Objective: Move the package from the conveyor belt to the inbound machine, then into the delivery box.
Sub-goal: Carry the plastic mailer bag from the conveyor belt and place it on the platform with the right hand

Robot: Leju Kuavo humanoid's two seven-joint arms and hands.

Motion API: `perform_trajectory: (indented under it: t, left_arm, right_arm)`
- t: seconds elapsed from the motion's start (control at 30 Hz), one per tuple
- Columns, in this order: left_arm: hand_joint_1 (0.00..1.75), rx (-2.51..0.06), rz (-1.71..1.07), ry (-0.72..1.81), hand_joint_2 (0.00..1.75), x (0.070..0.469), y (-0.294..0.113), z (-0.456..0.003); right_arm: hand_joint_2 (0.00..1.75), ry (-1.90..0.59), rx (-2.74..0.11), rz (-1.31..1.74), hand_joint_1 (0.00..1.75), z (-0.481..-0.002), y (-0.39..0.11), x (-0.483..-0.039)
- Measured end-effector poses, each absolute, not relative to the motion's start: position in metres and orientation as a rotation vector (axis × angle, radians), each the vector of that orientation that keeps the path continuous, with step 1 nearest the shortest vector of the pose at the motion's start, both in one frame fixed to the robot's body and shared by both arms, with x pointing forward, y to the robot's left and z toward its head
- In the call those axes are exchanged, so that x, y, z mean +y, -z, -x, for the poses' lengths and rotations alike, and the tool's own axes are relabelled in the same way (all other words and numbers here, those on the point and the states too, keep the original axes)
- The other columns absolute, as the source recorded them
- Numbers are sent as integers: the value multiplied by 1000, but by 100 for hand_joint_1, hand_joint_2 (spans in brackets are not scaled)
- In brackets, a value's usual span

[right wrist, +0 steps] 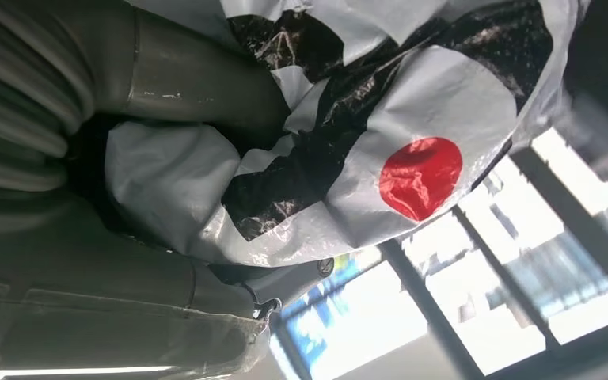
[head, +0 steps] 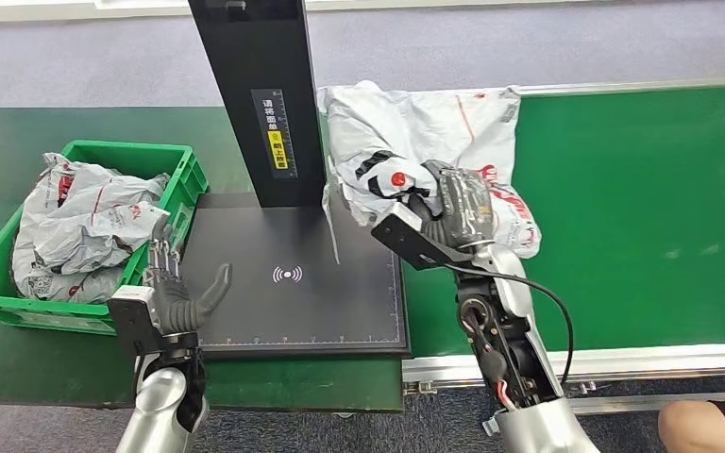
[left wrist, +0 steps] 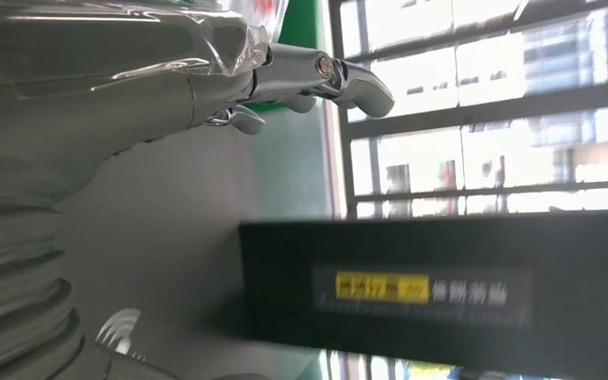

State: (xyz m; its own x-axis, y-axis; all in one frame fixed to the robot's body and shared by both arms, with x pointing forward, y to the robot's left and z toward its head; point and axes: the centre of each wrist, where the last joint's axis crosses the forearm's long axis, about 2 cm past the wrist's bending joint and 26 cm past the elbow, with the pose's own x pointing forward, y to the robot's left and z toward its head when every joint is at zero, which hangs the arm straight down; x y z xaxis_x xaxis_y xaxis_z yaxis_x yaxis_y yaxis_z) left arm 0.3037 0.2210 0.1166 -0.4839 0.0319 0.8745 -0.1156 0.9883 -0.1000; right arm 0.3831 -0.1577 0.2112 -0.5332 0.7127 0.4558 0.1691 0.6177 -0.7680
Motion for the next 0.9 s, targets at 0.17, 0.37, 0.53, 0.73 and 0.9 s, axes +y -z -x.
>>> perform_trajectory:
  t: [0.17,0.37,0.53,0.73,0.9]
  left_arm:
    - [0,-2097,-154,-221,175,243,-124,-310]
    - [0,-2118,-246,-268,175,268,-131,-310]
    - [0,-2129,-296,-293,175,281,-136,-309]
    - [0,-2135,-321,-302,175,288,-138,-308]
    - [0,-2139,-318,-294,175,288,-139,-309]
  right_arm:
    - [175,-970,-1929,539,175,-390,-182,-133]
    - [175,-1042,-1830,395,175,-382,-154,-115]
    - [175,-1069,-1804,300,175,-376,-143,-107]
    - [175,-1088,-1799,249,175,-373,-140,-101]
    - [175,-1106,-1802,192,175,-370,-140,-94]
